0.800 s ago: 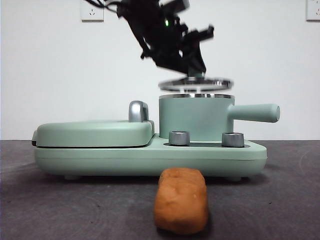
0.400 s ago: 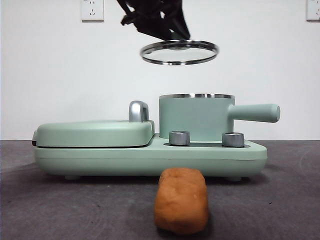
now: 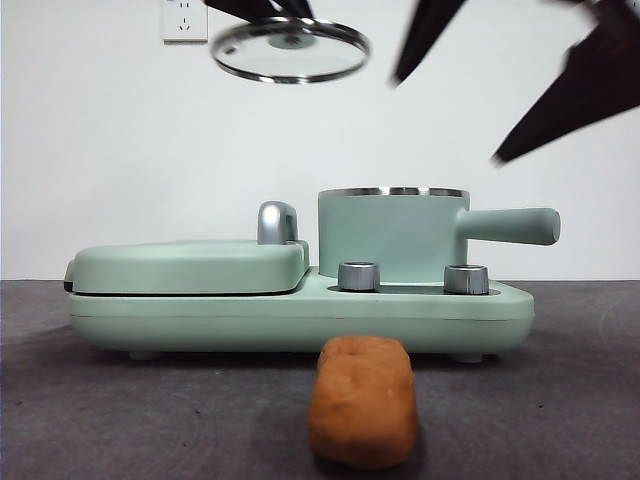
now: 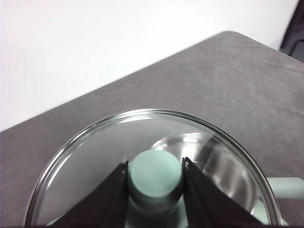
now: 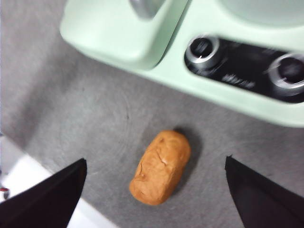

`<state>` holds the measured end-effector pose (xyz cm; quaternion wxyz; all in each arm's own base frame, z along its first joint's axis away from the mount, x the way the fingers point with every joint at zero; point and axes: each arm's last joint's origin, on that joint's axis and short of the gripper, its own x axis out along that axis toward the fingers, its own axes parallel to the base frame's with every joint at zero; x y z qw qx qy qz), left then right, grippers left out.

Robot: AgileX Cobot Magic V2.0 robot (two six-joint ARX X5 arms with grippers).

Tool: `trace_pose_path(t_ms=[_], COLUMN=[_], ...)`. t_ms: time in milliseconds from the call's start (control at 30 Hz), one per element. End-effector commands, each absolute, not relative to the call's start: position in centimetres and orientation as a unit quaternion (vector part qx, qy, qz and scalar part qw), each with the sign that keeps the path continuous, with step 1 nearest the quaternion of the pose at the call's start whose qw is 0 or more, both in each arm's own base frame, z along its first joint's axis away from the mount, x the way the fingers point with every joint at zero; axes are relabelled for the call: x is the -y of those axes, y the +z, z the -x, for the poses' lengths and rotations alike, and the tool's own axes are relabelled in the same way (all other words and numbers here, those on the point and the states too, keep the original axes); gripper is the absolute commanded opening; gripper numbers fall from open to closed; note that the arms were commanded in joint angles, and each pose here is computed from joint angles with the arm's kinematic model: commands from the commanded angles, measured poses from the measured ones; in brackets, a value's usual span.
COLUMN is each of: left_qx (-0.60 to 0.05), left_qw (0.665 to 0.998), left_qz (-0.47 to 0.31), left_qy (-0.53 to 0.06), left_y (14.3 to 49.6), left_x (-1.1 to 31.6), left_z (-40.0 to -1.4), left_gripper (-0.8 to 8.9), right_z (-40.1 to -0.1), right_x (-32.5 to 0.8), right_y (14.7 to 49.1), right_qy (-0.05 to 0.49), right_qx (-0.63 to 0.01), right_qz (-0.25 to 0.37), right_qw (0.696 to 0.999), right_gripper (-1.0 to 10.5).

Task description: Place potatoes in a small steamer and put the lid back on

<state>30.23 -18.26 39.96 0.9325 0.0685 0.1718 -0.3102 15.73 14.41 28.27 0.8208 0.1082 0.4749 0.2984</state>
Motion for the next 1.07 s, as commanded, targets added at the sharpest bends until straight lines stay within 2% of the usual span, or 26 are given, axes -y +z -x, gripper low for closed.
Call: trace_pose_path(t_ms=[33,400,500,633,733,833,967,1067], left_qx=[-0.152,-0.165,-0.165,-0.165,-0.166,-0.169,-0.174,-0.175], left_qw=[0.939,0.946,0.946,0.946,0.946,0.946,0.946,0.947], left_qz=[-0.066,-0.059,-0.059,-0.059,-0.059,-0.060,-0.061,-0.059], left_qy=[-0.302,-0.272,-0.271,-0.271,-0.271,-0.270,-0.268,-0.262], left_y=[41.6,41.9,41.9,41.9,41.9,41.8,41.7,41.7], left_x=[17.2,15.0,14.9,15.0,14.9,14.9,14.7,14.3], left_z=[-29.9,-30.2,-30.2,-30.2,-30.2,-30.3,-30.3,-30.5], left_gripper=[0.15,0.15,0.15,0.15,0.15,0.15,0.15,0.15], right_z=[-16.5,-17.5,-17.2,-17.2,-17.3,-17.9,-20.2,-23.5], right_x=[-16.7,-22.0,-23.3,-24.5,-24.7,-25.0,-24.8,-23.3], right_y=[27.2,22.6,20.5,18.1,17.7,19.5,24.9,29.6], right_qy=[0.274,0.222,0.206,0.195,0.198,0.209,0.235,0.255], right_qx=[-0.507,-0.595,-0.618,-0.639,-0.639,-0.637,-0.621,-0.580], right_qz=[-0.111,-0.081,-0.053,-0.027,-0.026,-0.019,0.003,-0.016], right_qw=[0.810,0.768,0.757,0.743,0.743,0.742,0.748,0.774], right_gripper=[4.7,4.6,4.6,3.1,1.3,1.2,1.2,1.2])
